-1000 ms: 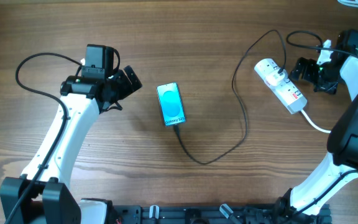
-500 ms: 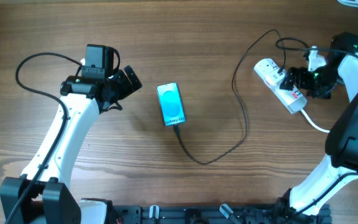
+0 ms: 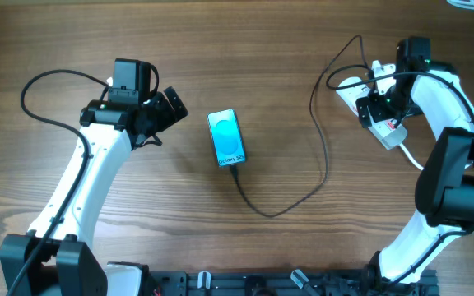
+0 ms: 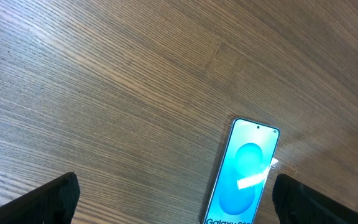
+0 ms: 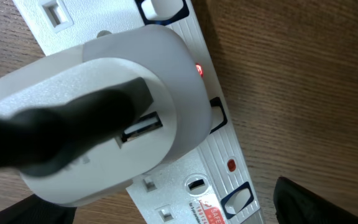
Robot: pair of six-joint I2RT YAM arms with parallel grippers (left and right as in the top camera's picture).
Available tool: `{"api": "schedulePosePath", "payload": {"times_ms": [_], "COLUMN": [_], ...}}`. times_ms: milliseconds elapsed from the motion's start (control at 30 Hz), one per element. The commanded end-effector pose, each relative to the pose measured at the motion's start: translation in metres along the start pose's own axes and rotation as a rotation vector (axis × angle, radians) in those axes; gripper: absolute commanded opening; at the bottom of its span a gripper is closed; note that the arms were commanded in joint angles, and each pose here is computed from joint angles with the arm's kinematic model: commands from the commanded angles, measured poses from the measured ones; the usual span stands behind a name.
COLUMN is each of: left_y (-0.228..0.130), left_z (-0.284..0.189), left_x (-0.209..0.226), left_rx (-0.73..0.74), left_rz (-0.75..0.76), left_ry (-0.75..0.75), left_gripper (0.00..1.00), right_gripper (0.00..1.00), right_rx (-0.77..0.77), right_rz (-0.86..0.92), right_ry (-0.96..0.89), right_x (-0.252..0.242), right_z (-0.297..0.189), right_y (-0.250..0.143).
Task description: Plug charger to phone and switch on socket
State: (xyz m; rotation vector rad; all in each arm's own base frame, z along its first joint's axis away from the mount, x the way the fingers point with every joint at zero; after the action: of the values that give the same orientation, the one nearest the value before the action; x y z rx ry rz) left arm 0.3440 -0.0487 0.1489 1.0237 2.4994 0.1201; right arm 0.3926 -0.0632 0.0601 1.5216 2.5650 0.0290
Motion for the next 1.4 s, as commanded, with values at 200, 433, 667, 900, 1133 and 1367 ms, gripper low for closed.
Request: {"api": "schedulePosePath", "payload": {"times_ms": [200, 433, 667, 900, 1133, 1367], "left_y": [0.004, 0.004, 0.004, 0.004, 0.004, 0.004], "left_z": [0.000, 0.000, 0.000, 0.000, 0.000, 0.000], "left_x": [0.000, 0.000, 0.000, 0.000, 0.000, 0.000], "left_rx": [-0.013, -0.013, -0.013, -0.013, -0.013, -0.013], "left_rz": [0.011, 0.011, 0.011, 0.011, 0.011, 0.011], "left_ry": [0.004, 0.004, 0.004, 0.003, 0.004, 0.003], "left_gripper": [1.00, 1.00, 1.00, 1.00, 1.00, 1.00], "right_gripper": [1.00, 1.00, 1.00, 1.00, 1.00, 1.00], "right_rx": [-0.172, -0.321, -0.355, -0.312, -0.387, -0.326], "right_rz": [-0.037, -0.012, 0.000, 0.055, 0.060, -0.094], "right_ry": [-0.110, -0.062, -0.250, -0.075, 0.041, 0.001], "right_x": [-0.010, -0.002, -0.007, 0.003, 0.019, 0.015], "right_z": [-0.055, -0.069, -0.006, 0.049, 0.050, 0.047], "right_y": [0.016, -0.001, -0.022, -0.039, -0.029, -0.036]}}
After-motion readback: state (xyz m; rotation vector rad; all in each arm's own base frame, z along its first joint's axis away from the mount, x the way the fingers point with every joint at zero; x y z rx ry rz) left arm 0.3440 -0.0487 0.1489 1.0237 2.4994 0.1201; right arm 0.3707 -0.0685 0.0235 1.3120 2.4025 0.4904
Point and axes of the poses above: each gripper's point midway between its finger pads, its own z axis out along the fingers, its own x axis along the line the jaws close on, y = z × x, the point moved 3 cm from there along -z, back along the fingers, and after that the axes turned 15 degrees about -z, right-handed, at the moved point
